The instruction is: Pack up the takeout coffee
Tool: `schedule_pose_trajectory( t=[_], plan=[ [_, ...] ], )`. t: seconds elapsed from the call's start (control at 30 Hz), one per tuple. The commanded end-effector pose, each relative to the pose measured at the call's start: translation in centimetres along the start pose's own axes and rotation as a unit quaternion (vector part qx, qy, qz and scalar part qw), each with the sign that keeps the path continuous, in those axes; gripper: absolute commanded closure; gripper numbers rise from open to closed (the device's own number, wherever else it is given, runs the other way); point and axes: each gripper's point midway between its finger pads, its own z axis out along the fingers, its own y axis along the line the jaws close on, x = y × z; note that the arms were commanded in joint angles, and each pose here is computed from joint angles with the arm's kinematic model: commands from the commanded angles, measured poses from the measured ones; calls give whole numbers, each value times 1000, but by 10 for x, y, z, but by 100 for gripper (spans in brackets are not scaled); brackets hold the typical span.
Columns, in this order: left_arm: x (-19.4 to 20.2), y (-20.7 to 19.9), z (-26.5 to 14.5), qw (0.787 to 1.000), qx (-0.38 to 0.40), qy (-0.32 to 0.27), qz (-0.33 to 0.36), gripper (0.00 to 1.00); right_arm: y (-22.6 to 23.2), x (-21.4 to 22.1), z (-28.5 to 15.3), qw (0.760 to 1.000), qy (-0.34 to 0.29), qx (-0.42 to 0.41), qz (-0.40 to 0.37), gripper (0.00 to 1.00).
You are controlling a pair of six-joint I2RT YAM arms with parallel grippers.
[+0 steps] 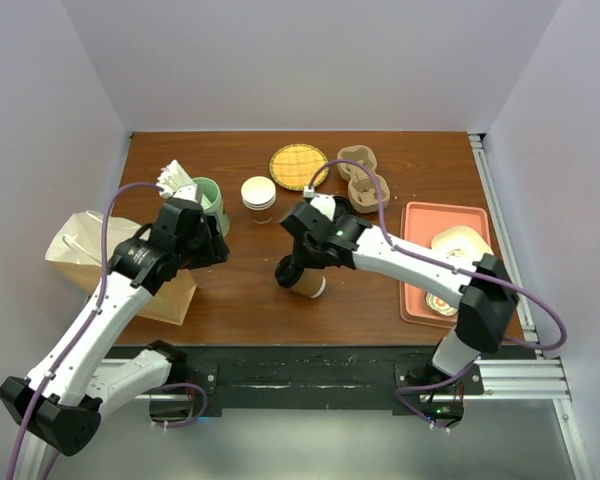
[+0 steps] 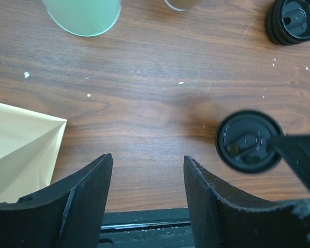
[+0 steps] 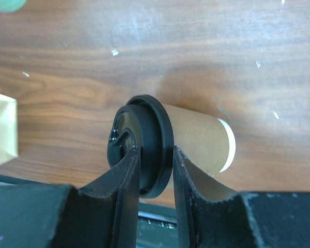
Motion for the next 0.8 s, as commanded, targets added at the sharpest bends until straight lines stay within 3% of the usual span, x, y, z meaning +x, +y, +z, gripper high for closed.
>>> schedule_pose_trajectory(
  t=[0.0, 0.17, 0.4, 0.63, 0.77],
  plan=[
    [-12, -22, -5, 999, 42, -2, 16, 37, 38, -38, -19, 985, -73, -148, 47, 77],
    [-3, -44, -2, 995, 96, 21, 31, 37, 32, -38, -24, 966, -102, -224, 75, 77],
    [15, -74, 7, 981, 183, 55, 30, 39, 9, -29, -24, 949, -122, -263, 123, 75],
    [34, -90, 20, 968, 237, 77, 28, 39, -15, 1, -7, 945, -104, -263, 165, 74],
    [45, -98, 23, 961, 259, 91, 36, 37, -23, 3, -10, 941, -109, -263, 184, 64]
  ],
)
